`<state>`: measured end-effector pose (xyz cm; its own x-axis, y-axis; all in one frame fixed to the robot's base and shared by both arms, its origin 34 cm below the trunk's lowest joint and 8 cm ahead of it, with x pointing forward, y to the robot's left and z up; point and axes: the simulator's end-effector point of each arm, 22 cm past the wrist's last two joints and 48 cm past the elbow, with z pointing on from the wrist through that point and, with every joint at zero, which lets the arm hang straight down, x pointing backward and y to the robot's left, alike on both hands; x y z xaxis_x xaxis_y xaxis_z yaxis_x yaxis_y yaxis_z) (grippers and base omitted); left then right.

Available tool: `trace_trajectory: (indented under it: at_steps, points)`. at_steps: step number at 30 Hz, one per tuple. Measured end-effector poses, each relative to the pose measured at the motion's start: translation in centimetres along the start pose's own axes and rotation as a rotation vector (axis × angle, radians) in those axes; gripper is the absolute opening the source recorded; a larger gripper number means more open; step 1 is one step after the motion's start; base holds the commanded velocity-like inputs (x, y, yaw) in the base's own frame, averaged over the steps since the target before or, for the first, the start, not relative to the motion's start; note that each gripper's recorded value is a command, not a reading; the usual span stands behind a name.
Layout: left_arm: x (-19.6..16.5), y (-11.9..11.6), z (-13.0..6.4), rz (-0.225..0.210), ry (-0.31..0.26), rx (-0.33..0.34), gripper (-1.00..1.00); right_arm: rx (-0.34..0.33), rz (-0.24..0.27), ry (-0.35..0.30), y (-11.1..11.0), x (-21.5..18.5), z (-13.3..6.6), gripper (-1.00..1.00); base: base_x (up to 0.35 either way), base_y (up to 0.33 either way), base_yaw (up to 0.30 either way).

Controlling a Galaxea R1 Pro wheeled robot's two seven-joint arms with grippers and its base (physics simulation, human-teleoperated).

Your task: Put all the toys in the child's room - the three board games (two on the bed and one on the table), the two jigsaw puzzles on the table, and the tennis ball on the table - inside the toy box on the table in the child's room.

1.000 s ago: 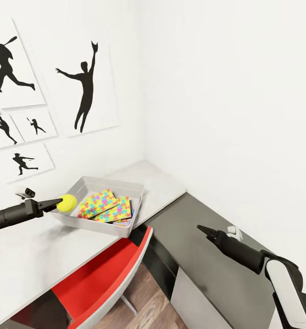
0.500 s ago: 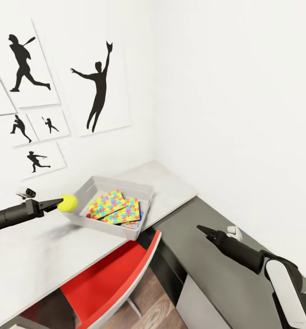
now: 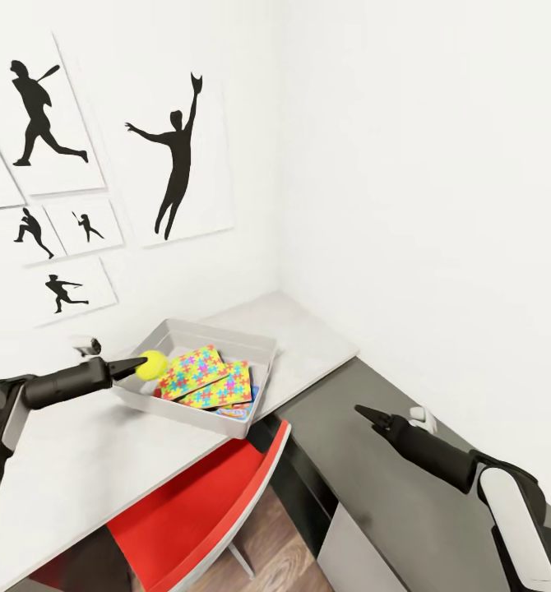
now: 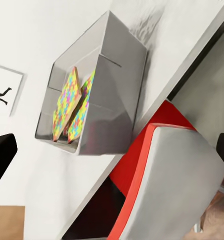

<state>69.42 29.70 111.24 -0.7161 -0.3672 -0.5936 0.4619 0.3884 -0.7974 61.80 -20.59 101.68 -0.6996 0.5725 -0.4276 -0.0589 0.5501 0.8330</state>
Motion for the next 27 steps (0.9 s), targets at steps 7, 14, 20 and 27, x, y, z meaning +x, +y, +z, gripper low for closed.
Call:
trace_trajectory:
  at_steps: [7,14,20,27]
  points:
    - [0.1,3.4,0.4,0.000,-0.002,-0.158,-1.00,0.002,-0.001,-0.001,-0.1,-0.1,-0.1,1.00,0.000,0.000,0.000]
    - [-0.2,5.0,0.2,0.005,-0.005,-0.235,-1.00,0.003,-0.002,0.000,-0.1,-0.1,-0.1,1.00,0.000,0.000,0.000]
    - [-1.7,5.0,0.2,0.028,-0.021,-0.261,-1.00,0.003,-0.002,0.000,-0.1,-0.1,-0.1,1.00,0.000,0.000,0.000]
    - [-3.2,4.3,0.5,0.049,-0.036,-0.256,-1.00,0.003,-0.002,-0.001,-0.1,-0.1,-0.1,1.00,0.000,0.000,0.000]
